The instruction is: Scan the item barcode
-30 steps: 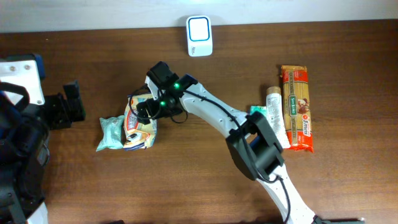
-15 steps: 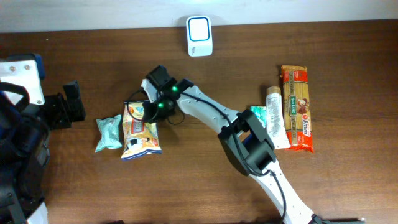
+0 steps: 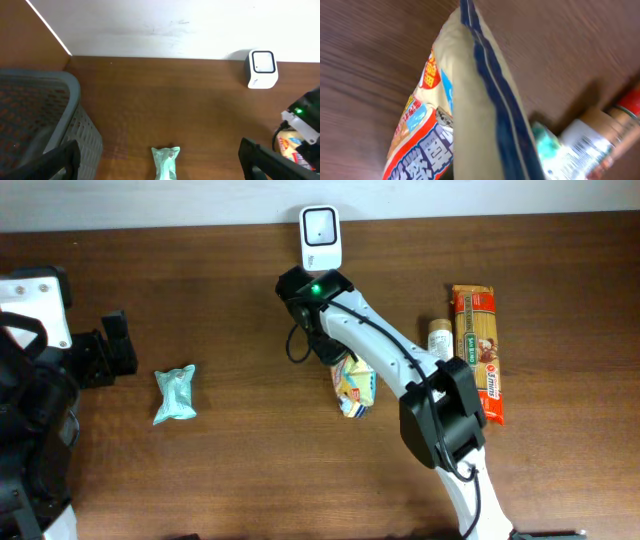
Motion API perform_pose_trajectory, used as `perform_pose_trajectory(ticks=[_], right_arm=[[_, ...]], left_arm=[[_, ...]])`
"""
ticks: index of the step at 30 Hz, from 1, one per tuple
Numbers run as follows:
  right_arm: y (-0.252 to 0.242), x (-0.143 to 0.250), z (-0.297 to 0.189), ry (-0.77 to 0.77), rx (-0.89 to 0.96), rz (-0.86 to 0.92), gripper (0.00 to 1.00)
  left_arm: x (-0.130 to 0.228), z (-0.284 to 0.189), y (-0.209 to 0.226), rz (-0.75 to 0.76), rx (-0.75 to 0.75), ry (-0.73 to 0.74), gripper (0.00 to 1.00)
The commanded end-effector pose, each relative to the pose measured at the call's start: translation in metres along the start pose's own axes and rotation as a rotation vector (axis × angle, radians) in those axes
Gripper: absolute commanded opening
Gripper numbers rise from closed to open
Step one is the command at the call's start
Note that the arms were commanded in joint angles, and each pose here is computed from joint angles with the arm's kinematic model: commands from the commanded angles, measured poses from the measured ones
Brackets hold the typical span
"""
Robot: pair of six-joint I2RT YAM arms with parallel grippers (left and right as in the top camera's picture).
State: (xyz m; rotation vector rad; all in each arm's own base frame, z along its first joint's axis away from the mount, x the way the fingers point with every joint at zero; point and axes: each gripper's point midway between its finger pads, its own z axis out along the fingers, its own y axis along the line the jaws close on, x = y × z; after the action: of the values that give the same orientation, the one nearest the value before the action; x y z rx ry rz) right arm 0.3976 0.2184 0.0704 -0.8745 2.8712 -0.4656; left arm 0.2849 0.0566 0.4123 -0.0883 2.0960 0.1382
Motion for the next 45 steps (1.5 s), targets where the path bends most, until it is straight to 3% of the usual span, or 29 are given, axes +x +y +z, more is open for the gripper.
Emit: perform_pose_trajectory(ticks=[1, 2, 5, 7, 11, 13, 14, 16, 21, 26, 29, 30, 31, 33, 37, 40, 41, 43, 44, 45], right_arm=[[0.053, -0.017, -0.007, -0.071, -0.190, -0.025, 0.39], [0.079, -0.025, -0.015, -0.110, -0.276, -0.048, 0.53], [0.157, -0.029, -0.045, -0.180, -0.472, -0.154, 0.80], [0.162, -0.029, -0.046, -0.192, -0.442, -0.170, 0.82], [0.091, -0.034, -0.036, -0.158, -0.365, -0.054, 0.87], [0.067, -0.034, -0.044, -0.147, -0.424, -0.011, 0.88], [0.051, -0.028, -0.053, -0.128, -0.557, 0.001, 0.88], [0.033, -0.003, -0.045, -0.041, -0.737, 0.014, 0.97], [0.063, 0.030, 0.000, 0.006, -0.995, -0.042, 1.00], [0.099, 0.036, -0.008, -0.039, -1.097, -0.169, 0.99], [0.129, 0.060, 0.002, 0.009, -1.112, -0.257, 0.88], [0.134, 0.064, 0.009, 0.015, -1.113, -0.262, 0.61], [0.133, 0.063, 0.009, 0.009, -1.111, -0.261, 0.41], [0.131, 0.060, 0.010, -0.005, -1.110, -0.259, 0.17], [0.110, 0.042, -0.008, -0.064, -1.143, -0.210, 0.04], [0.071, 0.011, -0.051, -0.196, -1.094, -0.204, 0.04], [0.057, 0.002, -0.058, -0.215, -1.009, -0.195, 0.04], [0.011, -0.010, -0.045, -0.164, -0.632, -0.077, 0.04], [-0.024, -0.008, -0.029, -0.100, -0.312, 0.033, 0.04], [-0.039, -0.004, -0.025, -0.068, -0.170, 0.102, 0.04]], left_arm=[[-0.002, -0.001, 0.002, 0.015, -0.011, -0.006, 0.99], [-0.002, -0.001, 0.002, 0.015, -0.011, -0.006, 0.99], [0.000, -0.001, 0.002, 0.015, -0.010, 0.002, 0.99], [0.005, -0.001, 0.002, 0.013, -0.007, 0.022, 0.99], [0.036, -0.004, -0.002, 0.005, 0.008, 0.147, 0.99], [0.050, -0.007, -0.004, 0.001, 0.015, 0.205, 0.99], [0.064, -0.010, -0.006, -0.004, 0.022, 0.265, 0.99], [0.085, -0.017, -0.009, -0.010, 0.034, 0.356, 0.99], [0.095, -0.021, -0.010, -0.013, 0.039, 0.397, 0.99], [0.094, -0.021, -0.010, -0.013, 0.038, 0.396, 0.99], [0.094, -0.021, -0.010, -0.013, 0.039, 0.396, 0.99], [0.095, -0.021, -0.010, -0.013, 0.039, 0.397, 0.99], [0.095, -0.021, -0.010, -0.013, 0.039, 0.397, 0.99], [0.095, -0.021, -0.010, -0.013, 0.039, 0.397, 0.99], [0.094, -0.021, -0.010, -0.013, 0.039, 0.396, 0.99], [0.094, -0.021, -0.010, -0.013, 0.039, 0.396, 0.99], [0.094, -0.021, -0.010, -0.013, 0.038, 0.396, 0.99], [0.095, -0.021, -0.010, -0.013, 0.039, 0.397, 0.99], [0.095, -0.021, -0.010, -0.013, 0.039, 0.397, 0.99], [0.095, -0.021, -0.010, -0.013, 0.039, 0.397, 0.99]])
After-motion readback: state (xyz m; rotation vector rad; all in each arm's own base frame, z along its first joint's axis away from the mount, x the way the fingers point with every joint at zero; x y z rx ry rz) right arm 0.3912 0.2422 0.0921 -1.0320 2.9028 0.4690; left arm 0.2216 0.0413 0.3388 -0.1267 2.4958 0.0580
